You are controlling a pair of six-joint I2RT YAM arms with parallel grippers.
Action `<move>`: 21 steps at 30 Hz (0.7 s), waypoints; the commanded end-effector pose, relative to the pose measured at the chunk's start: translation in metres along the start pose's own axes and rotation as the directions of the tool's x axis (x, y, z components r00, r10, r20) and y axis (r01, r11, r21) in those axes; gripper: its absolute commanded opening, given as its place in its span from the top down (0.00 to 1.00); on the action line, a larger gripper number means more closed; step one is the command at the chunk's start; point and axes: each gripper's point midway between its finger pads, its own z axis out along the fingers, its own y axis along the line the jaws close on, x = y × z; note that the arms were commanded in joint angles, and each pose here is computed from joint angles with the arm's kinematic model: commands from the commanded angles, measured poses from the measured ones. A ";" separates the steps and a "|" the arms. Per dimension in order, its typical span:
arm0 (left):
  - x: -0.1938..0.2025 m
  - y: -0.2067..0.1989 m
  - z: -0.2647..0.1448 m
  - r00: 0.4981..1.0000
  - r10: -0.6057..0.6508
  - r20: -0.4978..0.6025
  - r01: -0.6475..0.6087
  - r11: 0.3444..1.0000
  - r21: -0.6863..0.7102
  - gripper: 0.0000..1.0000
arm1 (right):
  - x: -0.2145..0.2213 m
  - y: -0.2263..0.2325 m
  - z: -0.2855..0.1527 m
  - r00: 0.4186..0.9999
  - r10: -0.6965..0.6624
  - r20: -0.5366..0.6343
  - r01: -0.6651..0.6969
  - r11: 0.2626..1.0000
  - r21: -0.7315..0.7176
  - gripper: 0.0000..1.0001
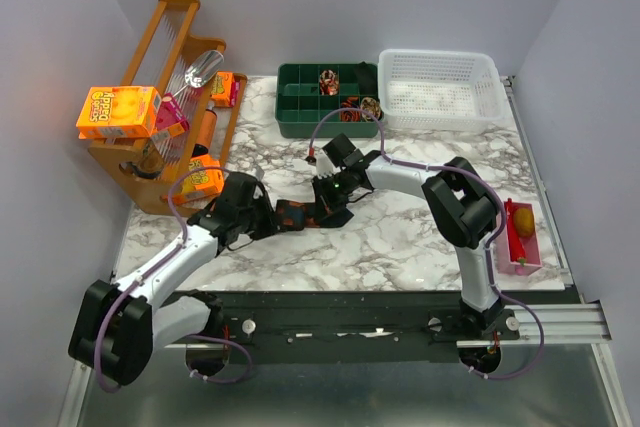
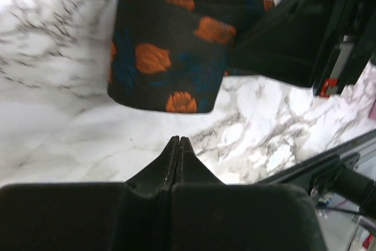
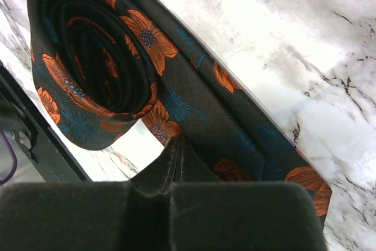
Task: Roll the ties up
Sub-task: Roll the tie at the center of the board.
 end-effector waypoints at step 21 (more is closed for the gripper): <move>0.002 -0.007 0.055 0.994 0.100 0.032 -0.095 0.985 -0.147 1.00 | 0.024 -0.003 0.003 0.998 0.008 -0.062 -0.008 1.000 0.009 0.99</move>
